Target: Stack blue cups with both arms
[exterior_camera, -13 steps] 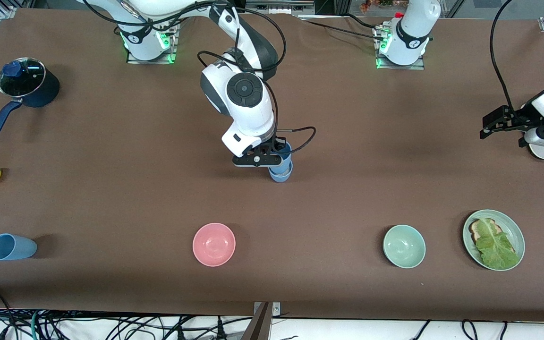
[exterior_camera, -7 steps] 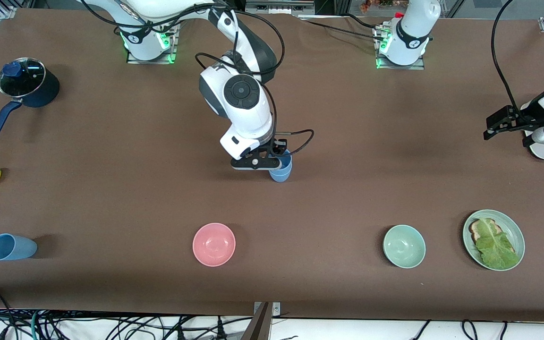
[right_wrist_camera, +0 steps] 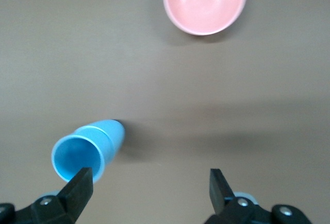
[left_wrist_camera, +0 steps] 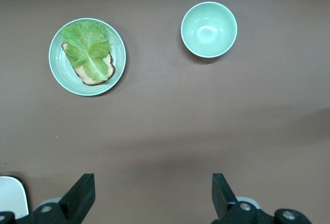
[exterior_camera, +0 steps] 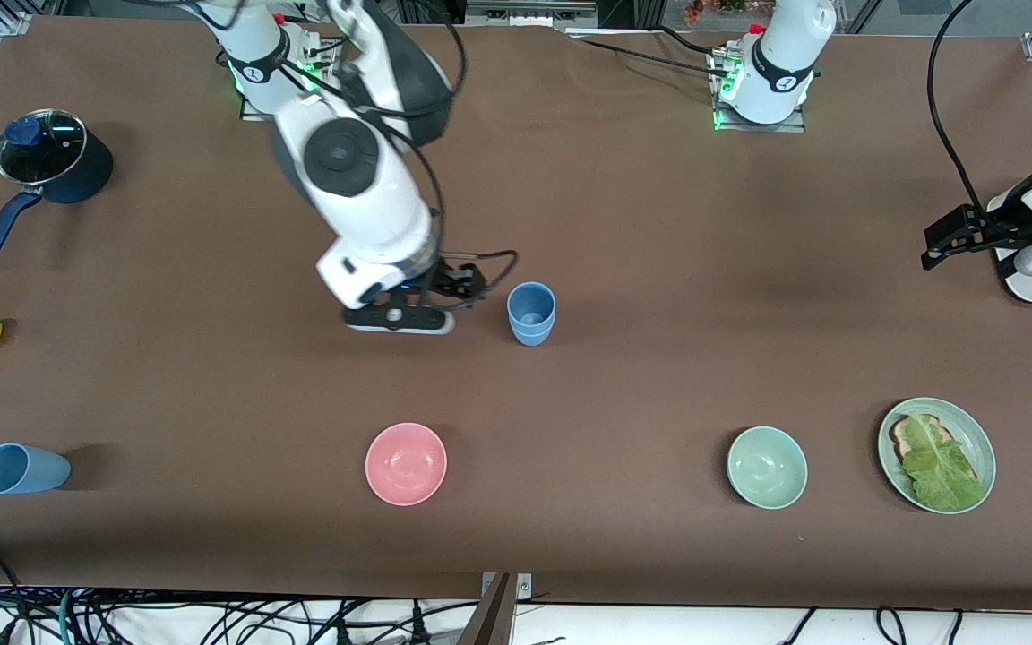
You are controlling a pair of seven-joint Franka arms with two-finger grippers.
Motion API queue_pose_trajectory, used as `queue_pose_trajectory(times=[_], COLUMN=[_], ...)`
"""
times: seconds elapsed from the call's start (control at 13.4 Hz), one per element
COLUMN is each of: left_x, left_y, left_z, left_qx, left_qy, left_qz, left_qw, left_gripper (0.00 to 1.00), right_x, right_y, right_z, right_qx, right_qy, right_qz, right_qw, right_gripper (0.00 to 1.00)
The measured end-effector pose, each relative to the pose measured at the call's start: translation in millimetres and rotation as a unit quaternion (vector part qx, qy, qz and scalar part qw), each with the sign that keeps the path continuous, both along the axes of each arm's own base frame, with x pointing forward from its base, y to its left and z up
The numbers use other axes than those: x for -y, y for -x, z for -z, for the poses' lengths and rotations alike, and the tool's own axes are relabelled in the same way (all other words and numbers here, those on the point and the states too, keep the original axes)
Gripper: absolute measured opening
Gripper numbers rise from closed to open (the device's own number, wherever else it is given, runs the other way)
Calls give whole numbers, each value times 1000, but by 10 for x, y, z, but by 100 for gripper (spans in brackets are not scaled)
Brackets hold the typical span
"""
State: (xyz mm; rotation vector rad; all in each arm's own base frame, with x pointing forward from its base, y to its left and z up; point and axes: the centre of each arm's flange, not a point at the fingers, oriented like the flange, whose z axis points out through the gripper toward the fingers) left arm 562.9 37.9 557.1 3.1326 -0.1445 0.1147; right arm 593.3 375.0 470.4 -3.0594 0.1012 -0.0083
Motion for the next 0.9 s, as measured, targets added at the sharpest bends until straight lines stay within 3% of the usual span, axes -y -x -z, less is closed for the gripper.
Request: queue_pose_trajectory(times=[0.22,0.9], left_x=[-3,22], left_y=[3,-35], left_z=[-11,-360], left_qx=[1,32], left_qy=[0,-2], left_qz=[0,1], left_qw=[1000,999], left_gripper=[100,100], right_x=[865,2394], right_y=[27,556], right_z=[-504,-1280], right_qx=[-10,-31], right_qy=[9,17], right_qz=[-13,-32], right_qw=[1000,999], right_gripper=[100,100])
